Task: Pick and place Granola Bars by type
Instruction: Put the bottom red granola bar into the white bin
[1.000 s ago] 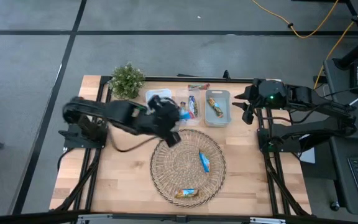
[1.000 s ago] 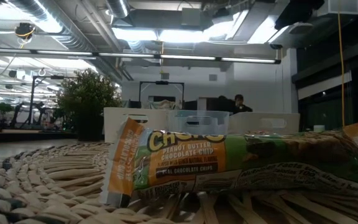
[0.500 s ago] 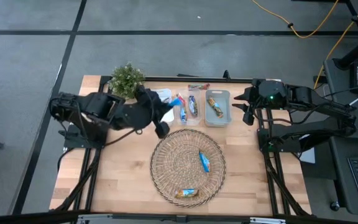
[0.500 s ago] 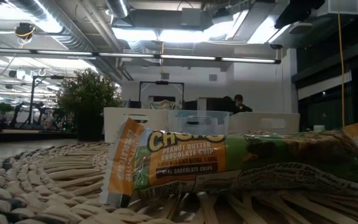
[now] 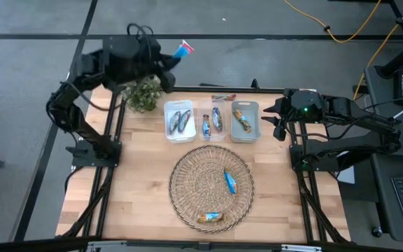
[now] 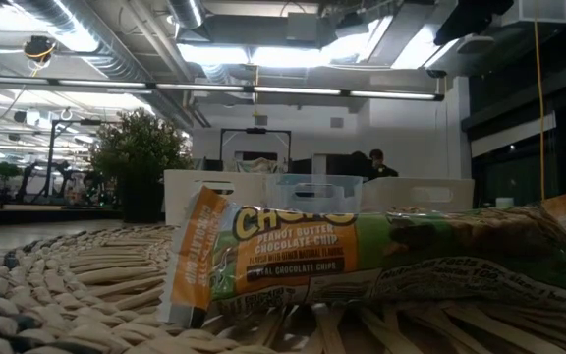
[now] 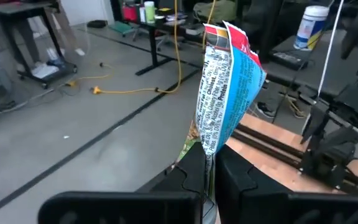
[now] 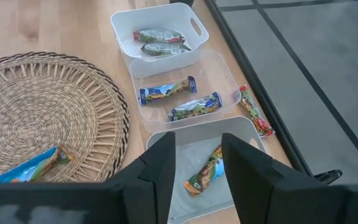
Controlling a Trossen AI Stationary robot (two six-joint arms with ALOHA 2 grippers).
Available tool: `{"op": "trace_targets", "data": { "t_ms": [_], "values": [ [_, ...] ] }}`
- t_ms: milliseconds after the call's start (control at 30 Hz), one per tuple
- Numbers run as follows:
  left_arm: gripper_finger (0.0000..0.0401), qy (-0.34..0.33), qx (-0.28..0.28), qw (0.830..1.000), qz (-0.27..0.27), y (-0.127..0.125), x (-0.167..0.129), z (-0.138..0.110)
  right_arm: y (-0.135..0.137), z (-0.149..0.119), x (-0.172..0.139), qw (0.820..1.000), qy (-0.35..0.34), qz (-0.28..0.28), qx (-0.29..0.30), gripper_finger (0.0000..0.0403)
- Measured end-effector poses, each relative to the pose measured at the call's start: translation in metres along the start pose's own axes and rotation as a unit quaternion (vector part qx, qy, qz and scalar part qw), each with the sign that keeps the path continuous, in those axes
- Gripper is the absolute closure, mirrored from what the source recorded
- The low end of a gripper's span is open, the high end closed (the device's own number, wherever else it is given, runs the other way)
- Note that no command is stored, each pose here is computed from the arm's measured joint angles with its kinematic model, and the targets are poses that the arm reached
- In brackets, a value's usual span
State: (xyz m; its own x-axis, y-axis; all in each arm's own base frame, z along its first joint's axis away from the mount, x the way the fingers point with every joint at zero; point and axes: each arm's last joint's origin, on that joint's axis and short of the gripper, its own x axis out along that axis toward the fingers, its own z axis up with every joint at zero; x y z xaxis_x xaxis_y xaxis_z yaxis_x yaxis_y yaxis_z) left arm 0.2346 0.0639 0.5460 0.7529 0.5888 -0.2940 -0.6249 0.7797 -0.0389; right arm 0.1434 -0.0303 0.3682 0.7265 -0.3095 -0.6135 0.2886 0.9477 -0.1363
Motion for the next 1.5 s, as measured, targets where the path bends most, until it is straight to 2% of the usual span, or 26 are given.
{"op": "trace_targets", "data": {
  "t_ms": [133,300,400,533,667,867,1033,1167,1500],
  "values": [
    [0.0394,0.034,-0.009,0.999,-0.01,0.016,0.009,-0.003,0.0,0.0,0.0,1.0,0.0,0.0,0.0,0.027],
    [0.0394,0.127,-0.029,0.991,0.028,0.034,0.034,-0.026,0.0,0.0,0.0,1.0,0.0,0.0,0.0,0.027],
    [0.0394,0.201,-0.04,0.978,0.027,0.035,0.06,-0.054,0.0,0.0,0.0,1.0,0.0,0.0,0.0,0.027],
    [0.0394,0.302,-0.051,0.952,0.028,0.03,0.097,-0.107,0.0,0.0,0.0,1.0,-0.001,0.0,0.001,0.027],
    [0.0393,0.345,-0.067,0.936,0.013,0.02,0.126,-0.157,0.0,0.0,0.0,1.0,-0.001,0.0,0.002,0.027],
    [0.0393,0.368,-0.092,0.925,0.014,0.014,0.144,-0.204,0.0,0.0,0.0,1.0,0.0,0.0,0.002,0.027],
    [0.0392,0.386,-0.102,0.917,0.025,0.014,0.146,-0.22,0.0,0.0,0.0,1.0,0.0,0.0,0.002,0.027],
    [0.0377,0.383,-0.114,0.916,0.036,0.014,0.147,-0.22,0.0,0.0,0.0,1.0,0.0,0.0,0.002,0.027],
    [0.0271,0.387,-0.124,0.914,0.02,0.013,0.146,-0.217,0.0,-0.001,0.0,1.0,0.003,0.0,0.001,0.027]
  ]
}}
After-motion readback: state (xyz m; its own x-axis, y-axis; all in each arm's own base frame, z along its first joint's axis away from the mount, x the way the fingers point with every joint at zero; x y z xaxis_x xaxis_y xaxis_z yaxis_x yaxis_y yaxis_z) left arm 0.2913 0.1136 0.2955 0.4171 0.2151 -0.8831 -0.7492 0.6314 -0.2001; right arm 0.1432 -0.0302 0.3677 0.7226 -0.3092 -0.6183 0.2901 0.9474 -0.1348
